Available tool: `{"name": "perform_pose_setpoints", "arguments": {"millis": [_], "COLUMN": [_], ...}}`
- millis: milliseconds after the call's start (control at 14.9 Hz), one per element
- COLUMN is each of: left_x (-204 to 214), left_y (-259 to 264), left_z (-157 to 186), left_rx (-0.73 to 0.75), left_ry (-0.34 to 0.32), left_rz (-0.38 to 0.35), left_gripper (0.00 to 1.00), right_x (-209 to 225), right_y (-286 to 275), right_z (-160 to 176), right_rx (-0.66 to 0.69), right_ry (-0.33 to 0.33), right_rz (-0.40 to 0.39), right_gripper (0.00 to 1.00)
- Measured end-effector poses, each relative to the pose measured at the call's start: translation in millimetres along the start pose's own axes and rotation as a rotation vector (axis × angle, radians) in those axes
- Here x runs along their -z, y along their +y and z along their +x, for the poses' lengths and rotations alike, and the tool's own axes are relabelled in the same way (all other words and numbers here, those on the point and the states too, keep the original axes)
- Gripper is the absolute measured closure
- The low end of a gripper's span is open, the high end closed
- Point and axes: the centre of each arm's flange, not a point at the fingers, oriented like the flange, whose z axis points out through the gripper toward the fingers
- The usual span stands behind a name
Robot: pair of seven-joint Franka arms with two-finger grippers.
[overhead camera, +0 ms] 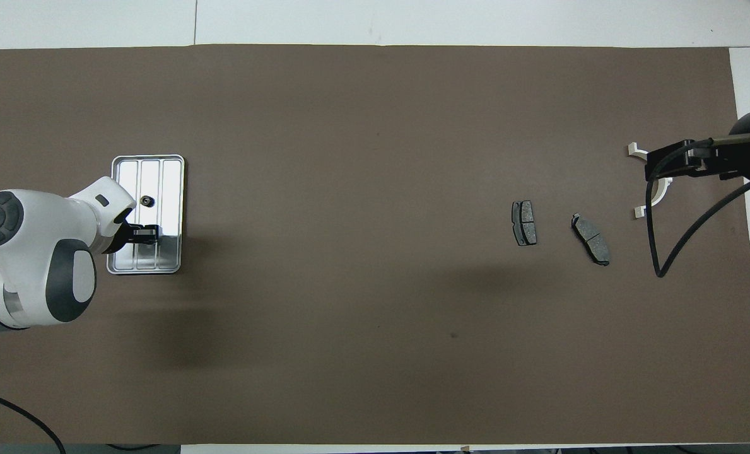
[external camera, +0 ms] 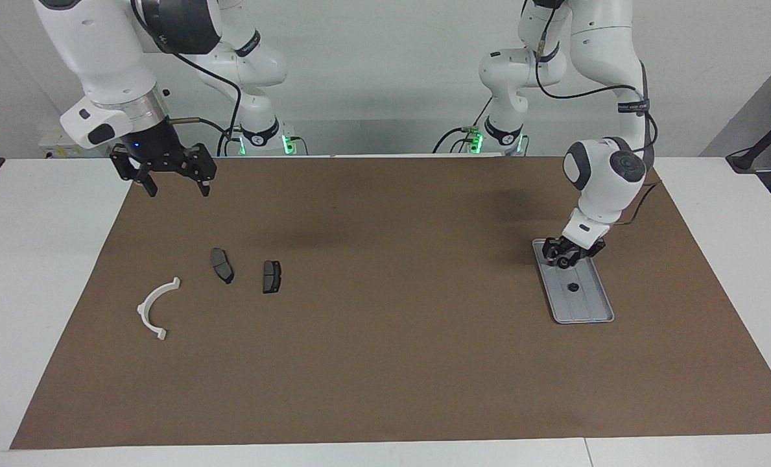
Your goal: Place bearing gear from tray to pile
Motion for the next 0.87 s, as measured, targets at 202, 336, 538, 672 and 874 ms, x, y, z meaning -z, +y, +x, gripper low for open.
{"name": "perform_pose_setpoints", "arguments": {"millis": [202, 336, 538, 672, 874], "left_x": [0, 0, 6, 17, 22], "left_y": [1, 2, 7, 14, 46], "left_z": [0, 1, 10, 18, 23], "left_rx": [-0.001, -0.003, -0.012, -0.016, 0.011], "left_ry": [0.000, 0.000, 0.000, -0.001, 0.001], "left_rz": [0.000, -0.001, -0.003, -0.005, -0.010], "left_gripper": [0.65, 0.65, 0.65, 0.65, 0.65], "right_x": [-5, -16, -46, -66, -85], "right_y": [-1, -3, -6, -11, -23], "right_z": [2, 4, 8, 9, 9], "right_rx": [0.002, 0.004, 0.009, 0.015, -0.001], "right_ry": [0.012, 0.034, 0.059, 0.074, 0.089], "right_rz": [0.001, 0.002, 0.004, 0.006, 0.011], "right_gripper": [0.00, 0.00, 0.00, 0.00, 0.00]}}
